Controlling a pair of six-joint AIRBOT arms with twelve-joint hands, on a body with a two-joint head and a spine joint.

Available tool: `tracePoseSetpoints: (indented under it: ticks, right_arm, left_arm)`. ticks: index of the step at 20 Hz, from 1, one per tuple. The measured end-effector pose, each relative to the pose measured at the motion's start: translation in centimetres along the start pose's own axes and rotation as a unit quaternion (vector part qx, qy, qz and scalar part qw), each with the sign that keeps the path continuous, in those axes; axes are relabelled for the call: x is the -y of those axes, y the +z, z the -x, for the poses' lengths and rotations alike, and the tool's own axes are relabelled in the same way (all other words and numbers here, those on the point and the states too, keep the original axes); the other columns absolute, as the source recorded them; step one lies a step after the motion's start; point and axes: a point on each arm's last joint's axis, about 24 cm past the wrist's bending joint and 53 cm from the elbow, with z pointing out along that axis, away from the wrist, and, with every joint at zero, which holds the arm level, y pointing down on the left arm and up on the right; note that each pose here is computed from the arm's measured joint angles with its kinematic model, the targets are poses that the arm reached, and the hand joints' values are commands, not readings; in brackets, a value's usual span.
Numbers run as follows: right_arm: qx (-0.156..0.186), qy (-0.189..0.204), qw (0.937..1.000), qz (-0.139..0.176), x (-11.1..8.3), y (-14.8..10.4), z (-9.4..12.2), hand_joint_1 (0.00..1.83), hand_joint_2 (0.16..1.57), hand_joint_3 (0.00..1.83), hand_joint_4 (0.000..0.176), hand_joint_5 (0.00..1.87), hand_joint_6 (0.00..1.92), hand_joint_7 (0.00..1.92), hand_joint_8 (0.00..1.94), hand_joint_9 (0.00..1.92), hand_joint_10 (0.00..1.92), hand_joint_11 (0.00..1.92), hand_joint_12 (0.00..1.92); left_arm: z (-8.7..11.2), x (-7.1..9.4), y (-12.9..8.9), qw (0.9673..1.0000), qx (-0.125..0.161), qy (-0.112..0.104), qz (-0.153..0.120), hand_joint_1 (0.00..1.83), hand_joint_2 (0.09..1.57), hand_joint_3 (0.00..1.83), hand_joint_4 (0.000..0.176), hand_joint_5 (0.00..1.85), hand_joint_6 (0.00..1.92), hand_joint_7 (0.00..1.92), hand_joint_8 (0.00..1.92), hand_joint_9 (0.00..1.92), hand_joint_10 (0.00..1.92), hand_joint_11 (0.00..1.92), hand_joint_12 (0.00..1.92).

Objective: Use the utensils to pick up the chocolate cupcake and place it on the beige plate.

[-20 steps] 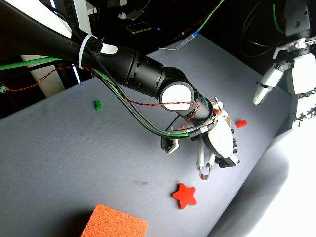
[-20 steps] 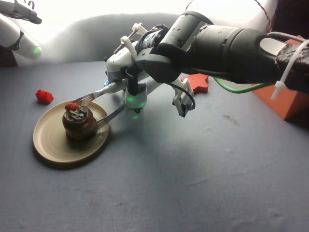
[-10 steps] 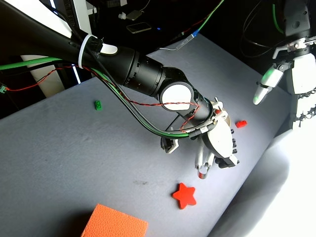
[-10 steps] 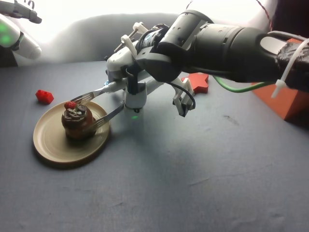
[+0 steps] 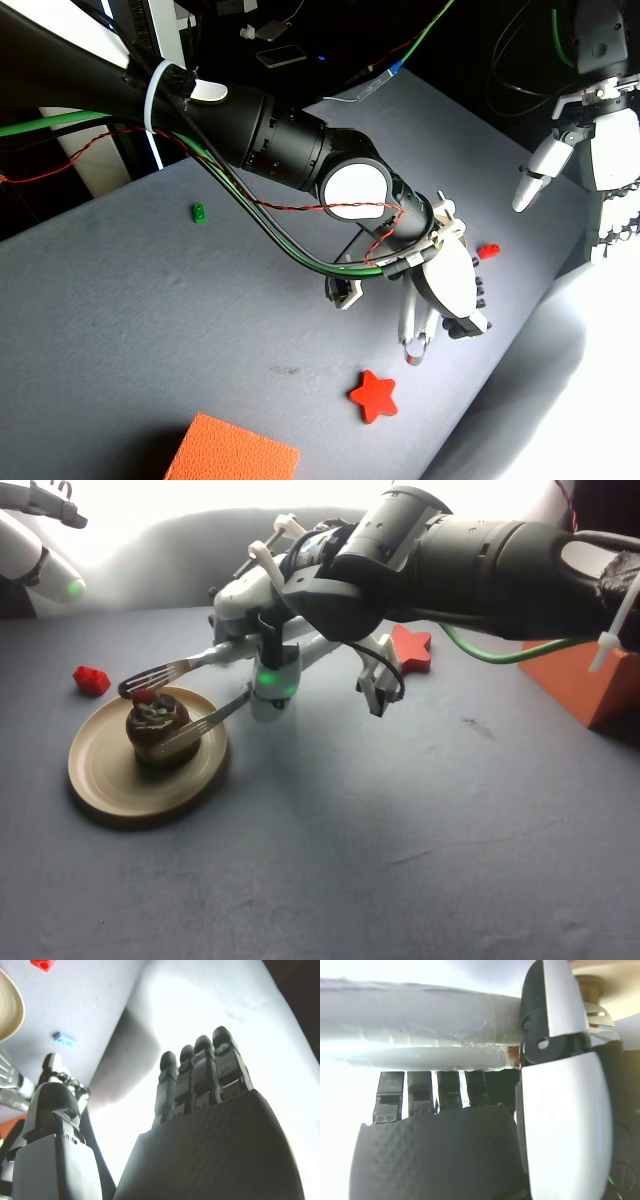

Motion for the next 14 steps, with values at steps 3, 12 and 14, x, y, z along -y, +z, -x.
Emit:
tracePoseSetpoints:
  ticks: [3, 12, 14]
  right_arm:
    - [0.009, 0.007, 0.9999, 0.007, -0.6, -0.4, 1.2, 0.89, 1.06, 0.00, 0.000, 0.49, 0.01, 0.59, 0.01, 0.40, 0.52, 0.03, 1.32]
    - [0.008, 0.034, 0.9994, 0.008, 2.1, -4.1, 2.3, 0.91, 1.06, 0.00, 0.000, 0.50, 0.01, 0.58, 0.01, 0.41, 0.48, 0.01, 1.32]
    - [0.009, 0.047, 0.9989, 0.002, 3.4, -5.6, 3.0, 0.93, 1.05, 0.00, 0.000, 0.51, 0.01, 0.59, 0.01, 0.42, 0.49, 0.01, 1.32]
  left_arm:
    - [0.0, -0.1, 0.0, 1.0000, 0.000, 0.001, 0.001, 0.51, 1.04, 0.00, 0.000, 0.15, 0.00, 0.08, 0.00, 0.07, 0.00, 0.00, 0.14]
    - [0.0, -0.2, 0.0, 1.0000, 0.000, 0.002, 0.002, 0.55, 1.03, 0.00, 0.000, 0.20, 0.01, 0.09, 0.00, 0.08, 0.00, 0.00, 0.19]
    - [-0.1, -0.1, 0.0, 1.0000, 0.000, 0.003, 0.001, 0.52, 1.04, 0.00, 0.000, 0.18, 0.00, 0.08, 0.00, 0.08, 0.00, 0.00, 0.18]
